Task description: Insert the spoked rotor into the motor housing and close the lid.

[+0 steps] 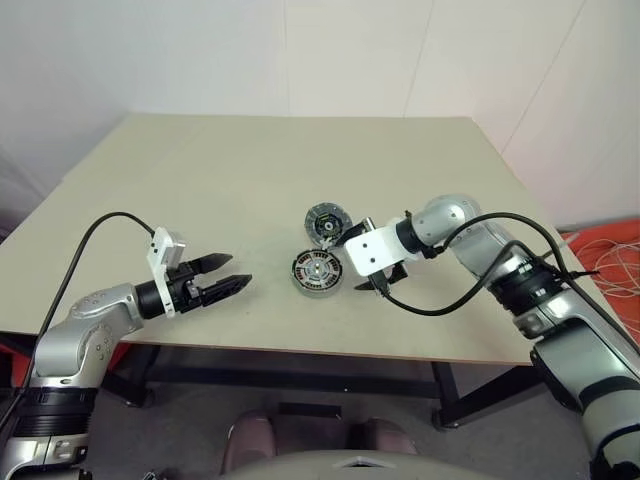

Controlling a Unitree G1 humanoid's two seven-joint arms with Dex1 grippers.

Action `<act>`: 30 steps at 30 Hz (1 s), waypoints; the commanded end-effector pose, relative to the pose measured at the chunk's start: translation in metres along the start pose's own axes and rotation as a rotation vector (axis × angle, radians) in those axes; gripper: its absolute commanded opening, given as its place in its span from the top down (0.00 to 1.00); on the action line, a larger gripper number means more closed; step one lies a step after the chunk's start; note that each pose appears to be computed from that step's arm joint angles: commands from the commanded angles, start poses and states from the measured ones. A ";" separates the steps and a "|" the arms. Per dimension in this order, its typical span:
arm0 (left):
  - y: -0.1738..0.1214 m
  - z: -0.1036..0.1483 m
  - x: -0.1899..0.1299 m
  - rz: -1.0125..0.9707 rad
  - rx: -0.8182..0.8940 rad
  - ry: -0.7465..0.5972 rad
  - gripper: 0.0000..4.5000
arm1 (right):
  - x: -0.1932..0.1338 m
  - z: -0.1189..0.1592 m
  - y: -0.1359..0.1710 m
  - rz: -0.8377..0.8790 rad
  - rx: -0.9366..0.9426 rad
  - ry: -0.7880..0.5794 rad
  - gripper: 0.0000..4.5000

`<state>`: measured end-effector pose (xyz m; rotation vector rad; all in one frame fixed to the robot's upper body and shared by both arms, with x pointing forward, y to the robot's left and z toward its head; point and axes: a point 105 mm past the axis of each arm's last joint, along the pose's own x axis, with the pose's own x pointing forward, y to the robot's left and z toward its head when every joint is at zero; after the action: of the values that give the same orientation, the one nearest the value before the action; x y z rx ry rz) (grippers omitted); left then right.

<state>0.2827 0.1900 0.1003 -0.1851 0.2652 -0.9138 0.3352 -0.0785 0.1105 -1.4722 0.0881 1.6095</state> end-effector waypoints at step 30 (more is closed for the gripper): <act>-0.014 0.013 -0.005 -0.022 0.050 -0.081 0.00 | 0.033 0.002 -0.013 0.183 -0.433 0.076 0.20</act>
<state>0.2700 0.1876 0.1026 -0.2074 0.2282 -0.9209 0.3438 -0.0579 0.0825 -1.8784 -0.0598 1.8091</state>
